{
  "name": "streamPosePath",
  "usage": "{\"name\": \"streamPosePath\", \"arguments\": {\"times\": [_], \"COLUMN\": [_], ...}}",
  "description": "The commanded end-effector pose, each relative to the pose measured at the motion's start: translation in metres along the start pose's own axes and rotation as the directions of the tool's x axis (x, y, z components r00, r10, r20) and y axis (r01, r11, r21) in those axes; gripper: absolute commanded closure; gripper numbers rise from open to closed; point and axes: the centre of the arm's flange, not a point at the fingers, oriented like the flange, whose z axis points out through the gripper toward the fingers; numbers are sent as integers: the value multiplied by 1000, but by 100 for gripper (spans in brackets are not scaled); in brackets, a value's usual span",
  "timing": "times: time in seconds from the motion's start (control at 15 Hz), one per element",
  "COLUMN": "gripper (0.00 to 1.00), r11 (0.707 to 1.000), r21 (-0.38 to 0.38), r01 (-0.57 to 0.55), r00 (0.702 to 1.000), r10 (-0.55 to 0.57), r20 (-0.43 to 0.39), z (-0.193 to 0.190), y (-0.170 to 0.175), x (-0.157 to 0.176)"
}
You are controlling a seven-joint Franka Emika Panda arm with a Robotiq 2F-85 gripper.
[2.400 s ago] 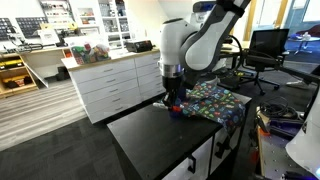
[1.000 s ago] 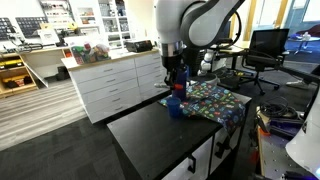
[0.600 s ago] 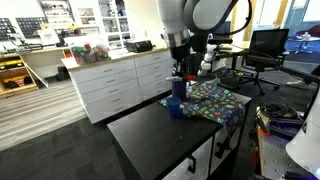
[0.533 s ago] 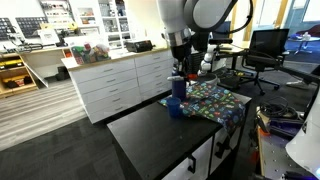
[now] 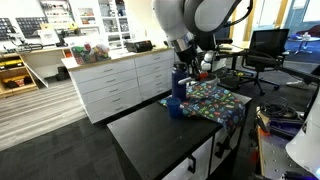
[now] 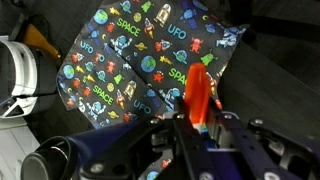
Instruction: Pick up the pen from the table and put it in the blue cup.
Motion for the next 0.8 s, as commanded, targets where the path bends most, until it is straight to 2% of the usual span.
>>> {"name": "streamPosePath", "arguments": {"times": [0.0, 0.4, 0.73], "gripper": [92, 92, 92], "r11": [995, 976, 952], "r21": [-61, -98, -125], "r01": [82, 192, 280], "r00": [995, 979, 954], "r10": [-78, -183, -261], "r20": [60, 94, 149], "z": [-7, -9, -3], "y": [-7, -28, -34], "x": [8, 30, 46]}}
